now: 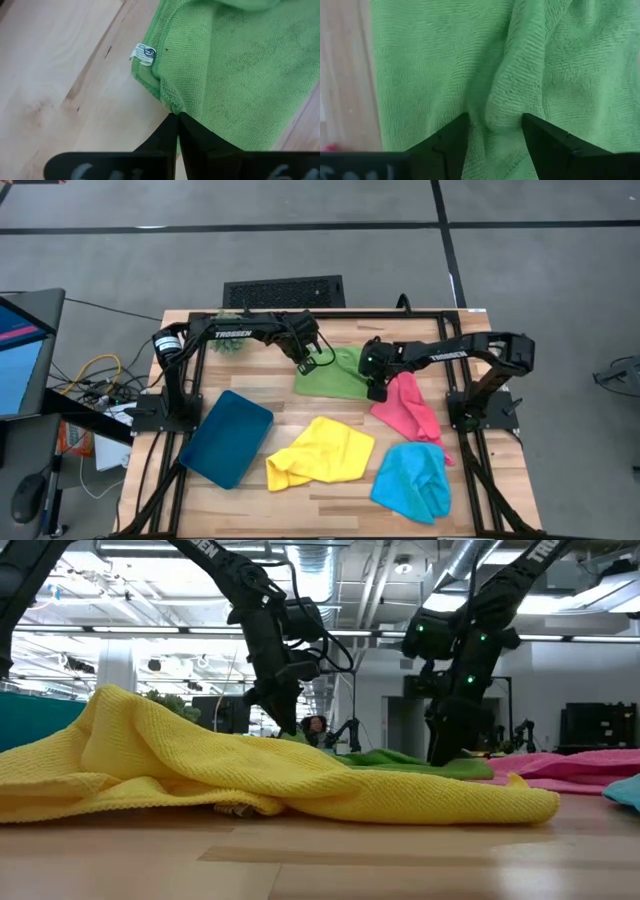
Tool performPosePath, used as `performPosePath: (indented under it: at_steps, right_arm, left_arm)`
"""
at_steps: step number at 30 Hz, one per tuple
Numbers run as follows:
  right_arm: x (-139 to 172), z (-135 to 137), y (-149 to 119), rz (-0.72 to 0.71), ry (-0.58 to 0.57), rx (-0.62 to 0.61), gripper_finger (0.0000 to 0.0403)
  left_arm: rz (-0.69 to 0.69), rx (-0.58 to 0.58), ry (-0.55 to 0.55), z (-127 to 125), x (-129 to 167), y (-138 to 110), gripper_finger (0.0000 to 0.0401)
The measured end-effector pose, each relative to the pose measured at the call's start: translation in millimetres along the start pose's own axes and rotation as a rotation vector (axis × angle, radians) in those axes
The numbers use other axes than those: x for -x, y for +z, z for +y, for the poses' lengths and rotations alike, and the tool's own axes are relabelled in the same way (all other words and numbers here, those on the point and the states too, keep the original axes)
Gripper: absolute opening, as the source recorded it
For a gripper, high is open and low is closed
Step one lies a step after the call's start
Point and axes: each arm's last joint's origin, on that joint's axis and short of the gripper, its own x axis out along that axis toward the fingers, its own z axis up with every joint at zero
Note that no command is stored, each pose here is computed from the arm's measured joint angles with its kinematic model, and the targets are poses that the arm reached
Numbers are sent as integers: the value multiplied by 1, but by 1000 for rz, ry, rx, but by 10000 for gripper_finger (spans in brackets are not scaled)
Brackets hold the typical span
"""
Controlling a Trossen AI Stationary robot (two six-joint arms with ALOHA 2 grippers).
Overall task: Fold microfiber towels
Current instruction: Fold the green microfiber towel
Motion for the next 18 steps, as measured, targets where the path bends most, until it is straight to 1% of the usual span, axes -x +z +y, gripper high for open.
performPosePath:
  at_steps: [3,7,10,14,18]
  right_arm:
    - [1,0,1,-9,-2,-6,197]
    - [12,-1,4,-52,-11,-6,182]
    - [20,-3,6,-81,-21,-5,176]
    - [22,-4,6,-86,-23,8,168]
    - [22,0,7,-106,26,23,165]
  left_arm:
    - [-2,0,0,0,0,0,4]
    - [-5,0,-1,0,0,1,4]
    - [-11,0,-2,0,0,1,4]
    - [-14,0,-2,0,0,1,4]
    - [-16,1,-2,0,0,2,4]
